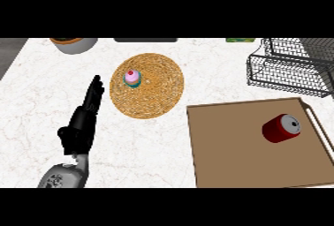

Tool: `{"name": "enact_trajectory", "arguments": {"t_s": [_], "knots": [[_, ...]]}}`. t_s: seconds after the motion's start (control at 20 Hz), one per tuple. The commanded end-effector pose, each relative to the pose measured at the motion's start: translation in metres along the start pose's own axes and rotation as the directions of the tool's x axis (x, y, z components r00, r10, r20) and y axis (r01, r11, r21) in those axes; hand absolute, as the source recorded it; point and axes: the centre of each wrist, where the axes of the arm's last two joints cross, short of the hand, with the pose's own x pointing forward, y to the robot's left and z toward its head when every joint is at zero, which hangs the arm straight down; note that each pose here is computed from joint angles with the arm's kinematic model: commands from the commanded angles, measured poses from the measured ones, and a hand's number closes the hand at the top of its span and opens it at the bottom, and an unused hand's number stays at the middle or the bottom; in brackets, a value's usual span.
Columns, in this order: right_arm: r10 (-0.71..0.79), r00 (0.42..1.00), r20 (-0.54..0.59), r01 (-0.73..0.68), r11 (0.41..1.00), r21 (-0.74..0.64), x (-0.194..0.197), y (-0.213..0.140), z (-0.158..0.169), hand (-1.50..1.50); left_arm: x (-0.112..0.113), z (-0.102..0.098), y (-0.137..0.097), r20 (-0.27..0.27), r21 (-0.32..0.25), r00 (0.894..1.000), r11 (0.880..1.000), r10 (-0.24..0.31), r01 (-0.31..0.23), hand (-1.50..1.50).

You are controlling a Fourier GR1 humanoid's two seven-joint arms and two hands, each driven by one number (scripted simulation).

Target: Pick the can from the tray and place it in the tiered basket

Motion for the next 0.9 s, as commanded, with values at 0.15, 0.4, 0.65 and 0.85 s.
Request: {"name": "enact_trajectory", "arguments": {"t_s": [0.15,0.4,0.65,0.85], "knots": [[0.086,0.995,0.04,-0.088,0.996,0.035,-0.012,0.006,-0.004,-1.5,-0.004,0.004,-0.006,0.001,0.01,1.0,1.0,-0.007,0.007,0.0],[0.166,0.984,0.061,-0.165,0.986,-0.022,-0.005,0.033,-0.013,-1.5,0.013,-0.007,0.006,-0.003,0.017,1.0,1.0,-0.011,0.011,0.0],[0.147,0.989,-0.02,-0.148,0.988,-0.053,-0.022,0.011,-0.023,-1.5,0.0,-0.004,-0.007,-0.015,0.003,1.0,1.0,-0.01,0.01,0.0],[0.126,0.99,-0.067,-0.129,0.991,-0.04,-0.023,0.029,-0.035,-1.5,-0.004,-0.009,0.0,-0.023,-0.001,1.0,1.0,-0.008,0.008,0.0]]}}
